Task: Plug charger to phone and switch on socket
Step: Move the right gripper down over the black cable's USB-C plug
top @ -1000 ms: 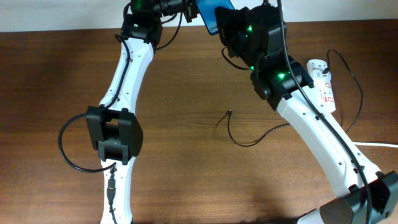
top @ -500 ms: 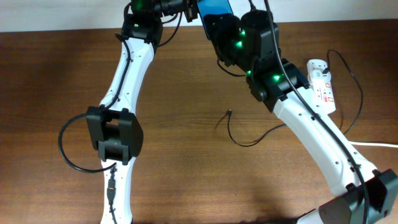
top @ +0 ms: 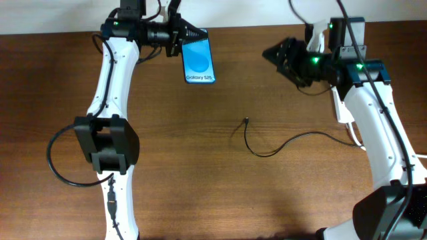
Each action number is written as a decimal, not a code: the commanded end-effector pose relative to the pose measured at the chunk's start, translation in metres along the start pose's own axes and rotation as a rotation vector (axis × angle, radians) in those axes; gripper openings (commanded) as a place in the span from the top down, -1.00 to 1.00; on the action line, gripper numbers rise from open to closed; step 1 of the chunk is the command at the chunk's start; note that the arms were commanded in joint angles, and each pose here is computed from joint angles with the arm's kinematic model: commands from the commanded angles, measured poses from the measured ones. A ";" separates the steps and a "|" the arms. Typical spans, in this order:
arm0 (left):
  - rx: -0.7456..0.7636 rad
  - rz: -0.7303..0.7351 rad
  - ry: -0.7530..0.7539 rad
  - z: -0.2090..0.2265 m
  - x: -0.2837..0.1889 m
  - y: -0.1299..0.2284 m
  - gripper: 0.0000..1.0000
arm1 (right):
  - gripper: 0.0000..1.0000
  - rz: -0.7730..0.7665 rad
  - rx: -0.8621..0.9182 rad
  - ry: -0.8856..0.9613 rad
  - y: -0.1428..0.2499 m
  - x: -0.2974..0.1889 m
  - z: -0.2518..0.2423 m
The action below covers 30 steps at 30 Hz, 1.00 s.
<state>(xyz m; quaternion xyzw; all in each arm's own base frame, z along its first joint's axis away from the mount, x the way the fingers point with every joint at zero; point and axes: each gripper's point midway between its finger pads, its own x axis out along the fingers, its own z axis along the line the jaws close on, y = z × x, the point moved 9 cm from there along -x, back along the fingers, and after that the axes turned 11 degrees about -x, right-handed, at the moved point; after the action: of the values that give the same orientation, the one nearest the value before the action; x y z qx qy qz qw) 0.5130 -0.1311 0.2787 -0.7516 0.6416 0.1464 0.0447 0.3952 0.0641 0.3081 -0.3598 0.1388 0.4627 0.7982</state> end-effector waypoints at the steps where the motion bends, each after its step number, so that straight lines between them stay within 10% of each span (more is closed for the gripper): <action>1: 0.282 0.054 0.045 -0.025 -0.008 0.024 1.00 | -0.47 0.157 -0.164 0.112 0.031 -0.008 -0.009; 6: 0.251 0.046 -0.020 -0.014 -0.007 0.028 1.00 | -0.39 0.442 -0.331 0.397 0.073 0.006 -0.031; 16: 0.205 -0.009 -0.086 -0.007 -0.014 0.022 1.00 | -0.16 0.608 -0.458 0.361 0.093 0.043 -0.045; 30: 0.121 -0.135 -0.113 0.011 -0.072 0.001 1.00 | 0.24 0.560 -0.010 0.495 0.107 0.105 -0.080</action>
<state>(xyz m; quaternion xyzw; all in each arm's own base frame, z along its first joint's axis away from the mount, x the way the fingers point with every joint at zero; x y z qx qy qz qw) 0.5093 -0.0653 0.2585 -0.7730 0.5974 0.1738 0.1242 0.3699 0.1033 0.1622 -0.4492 0.3731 0.5777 0.5704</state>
